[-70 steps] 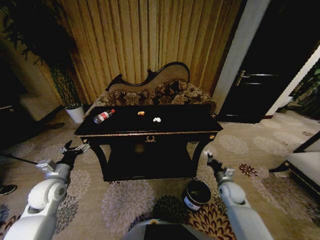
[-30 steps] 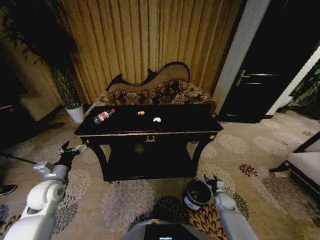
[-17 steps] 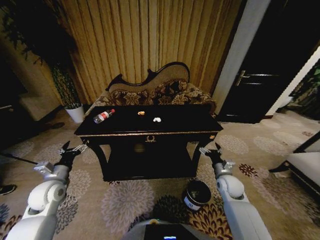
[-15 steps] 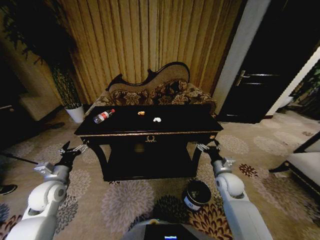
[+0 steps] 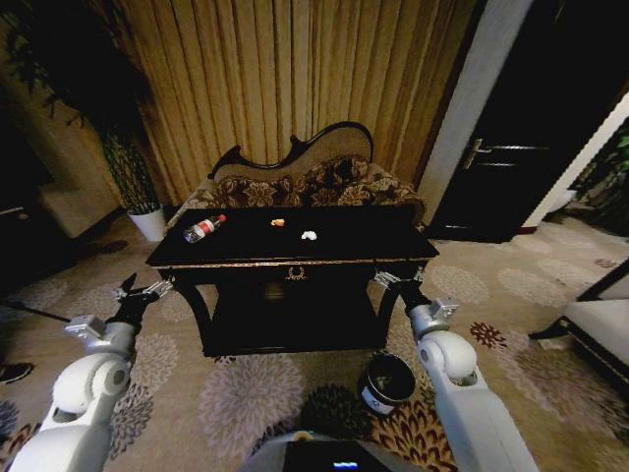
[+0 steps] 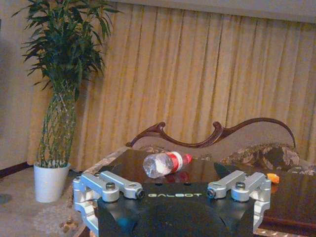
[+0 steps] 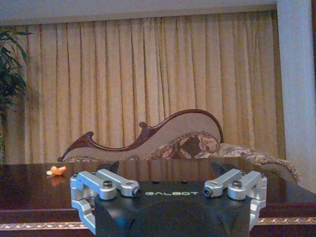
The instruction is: Move to the front of the table and place the trash on the table into the trash bin.
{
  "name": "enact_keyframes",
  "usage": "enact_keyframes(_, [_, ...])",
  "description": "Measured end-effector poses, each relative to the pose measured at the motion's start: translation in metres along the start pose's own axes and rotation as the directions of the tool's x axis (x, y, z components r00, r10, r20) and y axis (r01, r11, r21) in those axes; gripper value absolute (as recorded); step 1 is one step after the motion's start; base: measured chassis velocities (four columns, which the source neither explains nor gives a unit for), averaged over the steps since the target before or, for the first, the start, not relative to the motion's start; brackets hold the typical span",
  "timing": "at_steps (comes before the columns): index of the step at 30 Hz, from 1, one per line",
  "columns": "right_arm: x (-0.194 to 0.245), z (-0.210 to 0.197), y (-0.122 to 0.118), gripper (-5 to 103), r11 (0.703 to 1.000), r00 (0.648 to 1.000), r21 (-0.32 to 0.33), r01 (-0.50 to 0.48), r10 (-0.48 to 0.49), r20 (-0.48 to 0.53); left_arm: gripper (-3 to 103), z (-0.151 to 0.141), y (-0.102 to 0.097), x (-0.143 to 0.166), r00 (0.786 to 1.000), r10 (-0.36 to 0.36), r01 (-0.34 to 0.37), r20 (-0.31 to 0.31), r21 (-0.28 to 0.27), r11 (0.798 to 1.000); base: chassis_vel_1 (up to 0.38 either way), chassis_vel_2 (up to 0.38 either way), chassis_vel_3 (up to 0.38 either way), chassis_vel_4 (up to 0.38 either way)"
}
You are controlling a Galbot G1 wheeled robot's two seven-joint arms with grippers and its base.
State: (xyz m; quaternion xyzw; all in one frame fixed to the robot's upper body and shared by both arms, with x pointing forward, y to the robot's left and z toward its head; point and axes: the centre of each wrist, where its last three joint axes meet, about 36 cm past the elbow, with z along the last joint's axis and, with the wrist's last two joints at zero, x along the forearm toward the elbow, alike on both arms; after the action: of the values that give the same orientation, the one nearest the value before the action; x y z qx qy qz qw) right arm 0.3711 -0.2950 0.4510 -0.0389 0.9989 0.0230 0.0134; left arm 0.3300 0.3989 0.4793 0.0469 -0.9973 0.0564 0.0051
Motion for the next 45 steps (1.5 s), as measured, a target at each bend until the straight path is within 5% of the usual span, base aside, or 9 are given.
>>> enact_keyframes(31, [-0.001, 0.004, 0.003, 100, 1.000, 1.000, 0.002, 0.008, -0.008, 0.024, 100, -0.003, -0.003, 0.002, 1.000, 0.005, -0.005, 0.005, -0.001, 1.000, -0.149, 0.147, 0.152, -0.141])
enact_keyframes(45, [-0.025, 0.011, 0.048, 100, 0.978, 0.976, -0.030, 0.209, -0.210, -0.050, 100, -0.005, -0.012, 0.009, 1.000, 0.015, -0.015, 0.001, 0.001, 1.000, 0.010, -0.007, -0.007, 0.014])
